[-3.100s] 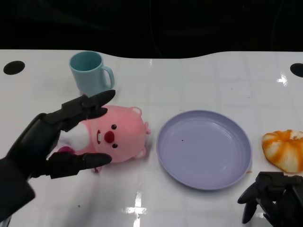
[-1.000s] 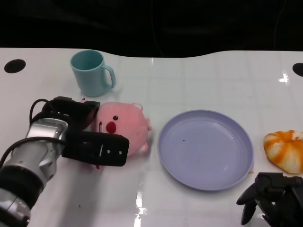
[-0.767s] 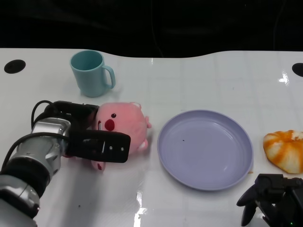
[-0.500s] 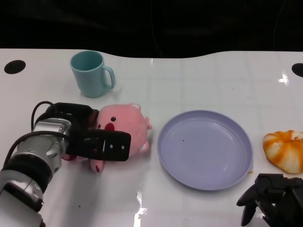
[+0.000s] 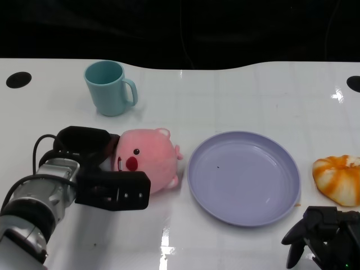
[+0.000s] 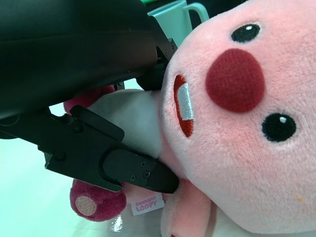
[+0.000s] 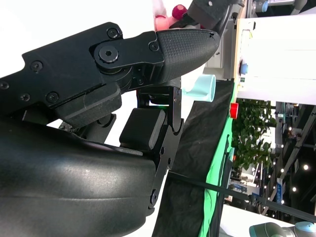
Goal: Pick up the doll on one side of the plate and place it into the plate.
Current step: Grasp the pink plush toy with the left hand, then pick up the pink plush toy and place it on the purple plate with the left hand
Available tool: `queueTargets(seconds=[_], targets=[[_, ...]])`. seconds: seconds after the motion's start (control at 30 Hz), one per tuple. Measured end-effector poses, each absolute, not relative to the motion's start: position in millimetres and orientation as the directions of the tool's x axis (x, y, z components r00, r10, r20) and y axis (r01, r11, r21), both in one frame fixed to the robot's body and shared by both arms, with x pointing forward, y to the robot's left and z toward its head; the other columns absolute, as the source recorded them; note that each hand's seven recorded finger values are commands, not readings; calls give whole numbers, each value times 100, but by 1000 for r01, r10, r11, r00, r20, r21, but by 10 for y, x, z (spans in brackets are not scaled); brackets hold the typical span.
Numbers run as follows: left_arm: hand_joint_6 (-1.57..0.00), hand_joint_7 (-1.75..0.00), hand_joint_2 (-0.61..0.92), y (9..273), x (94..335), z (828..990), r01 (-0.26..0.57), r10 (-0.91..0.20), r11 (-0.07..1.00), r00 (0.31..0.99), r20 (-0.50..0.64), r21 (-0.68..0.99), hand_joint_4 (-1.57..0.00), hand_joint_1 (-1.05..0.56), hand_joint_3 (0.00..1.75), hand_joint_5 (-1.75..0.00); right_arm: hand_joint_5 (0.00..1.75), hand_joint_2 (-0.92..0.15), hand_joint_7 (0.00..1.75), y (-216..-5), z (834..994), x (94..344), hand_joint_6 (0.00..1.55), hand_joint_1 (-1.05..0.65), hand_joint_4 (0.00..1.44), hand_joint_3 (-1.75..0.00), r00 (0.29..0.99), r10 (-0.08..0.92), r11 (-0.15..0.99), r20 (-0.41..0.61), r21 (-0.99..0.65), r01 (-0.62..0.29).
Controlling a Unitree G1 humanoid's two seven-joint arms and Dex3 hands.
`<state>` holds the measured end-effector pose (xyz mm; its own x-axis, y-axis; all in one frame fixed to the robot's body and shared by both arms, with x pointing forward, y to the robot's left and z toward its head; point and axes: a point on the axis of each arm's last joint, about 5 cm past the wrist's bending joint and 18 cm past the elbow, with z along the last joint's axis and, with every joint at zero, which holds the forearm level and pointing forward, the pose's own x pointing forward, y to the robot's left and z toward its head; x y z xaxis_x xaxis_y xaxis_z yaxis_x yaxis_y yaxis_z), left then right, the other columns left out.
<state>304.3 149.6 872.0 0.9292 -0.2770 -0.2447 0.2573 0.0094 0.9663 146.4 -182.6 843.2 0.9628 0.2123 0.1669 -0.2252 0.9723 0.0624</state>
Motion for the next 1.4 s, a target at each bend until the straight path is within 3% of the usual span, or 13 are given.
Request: queueTargets(seconds=[0.03, 0.07, 0.1, 0.23, 0.3, 0.37, 0.43, 0.53, 0.7, 1.03, 1.2, 1.4], targets=[[-70, -130, 92, 1510, 3020, 8690, 230, -279, 25, 936, -214, 973, -79, -27, 42, -175, 124, -92, 82, -1826, 8432, 1464, 114, -100, 111, -30, 963, 212, 972, 167, 63, -225], [-76, -106, 92, 1524, 2995, 8659, 203, -280, 39, 942, -184, 978, -79, -27, 39, -175, 124, -92, 82, -1827, 8432, 1464, 114, -100, 111, -30, 963, 211, 973, 167, 63, -224], [-80, -94, 92, 1534, 2973, 8632, 175, -281, 53, 947, -153, 983, -79, -26, 38, -175, 124, -92, 82, -1828, 8432, 1464, 114, -100, 111, -30, 963, 211, 973, 167, 62, -223], [-95, -61, 91, 1549, 2940, 8596, 121, -282, 84, 955, -93, 989, -82, -22, 20, -175, 124, -92, 82, -1828, 8432, 1465, 114, -100, 112, -30, 964, 209, 973, 167, 63, -222], [-77, -115, 92, 1555, 2938, 8598, 111, -280, 106, 957, -78, 988, -84, -20, 22, -175, 124, -92, 82, -1828, 8432, 1465, 114, -99, 112, -30, 964, 207, 973, 167, 63, -220], [-65, -152, 92, 1561, 2939, 8605, 103, -278, 120, 958, -66, 987, -84, -20, 26, -175, 124, -92, 82, -1828, 8432, 1465, 113, -99, 112, -30, 964, 207, 973, 167, 63, -220], [-63, -170, 86, 1568, 2933, 8605, 89, -279, 133, 959, -49, 987, -86, -21, 44, -175, 124, -92, 82, -1828, 8432, 1465, 114, -100, 112, -30, 964, 206, 974, 167, 64, -219], [-62, -164, 78, 1564, 2945, 8639, 68, -291, 148, 957, -23, 987, -88, -20, 63, -175, 125, -92, 82, -1827, 8433, 1465, 113, -99, 112, -31, 964, 206, 974, 167, 63, -218], [-58, -174, 72, 1526, 2995, 8750, 9, -300, 185, 953, 48, 983, -87, -17, 68, -175, 125, -92, 83, -1827, 8433, 1466, 113, -99, 112, -31, 964, 205, 974, 166, 63, -218], [-62, -175, 63, 1519, 3019, 8940, -84, -287, 241, 945, 154, 967, -88, -19, 87, -175, 125, -92, 84, -1827, 8427, 1467, 112, -98, 111, -31, 965, 206, 974, 164, 65, -219], [-61, -175, 61, 1452, 3042, 9084, -105, -304, 252, 935, 182, 962, -88, -22, 95, -175, 126, -92, 85, -1828, 8427, 1468, 112, -98, 110, -32, 965, 207, 974, 164, 62, -219], [-59, -175, 58, 1254, 3042, 9229, -60, -364, 277, 917, 163, 959, -87, -23, 94, -175, 127, -92, 86, -1831, 8428, 1468, 111, -98, 110, -30, 964, 210, 973, 165, 63, -223]])
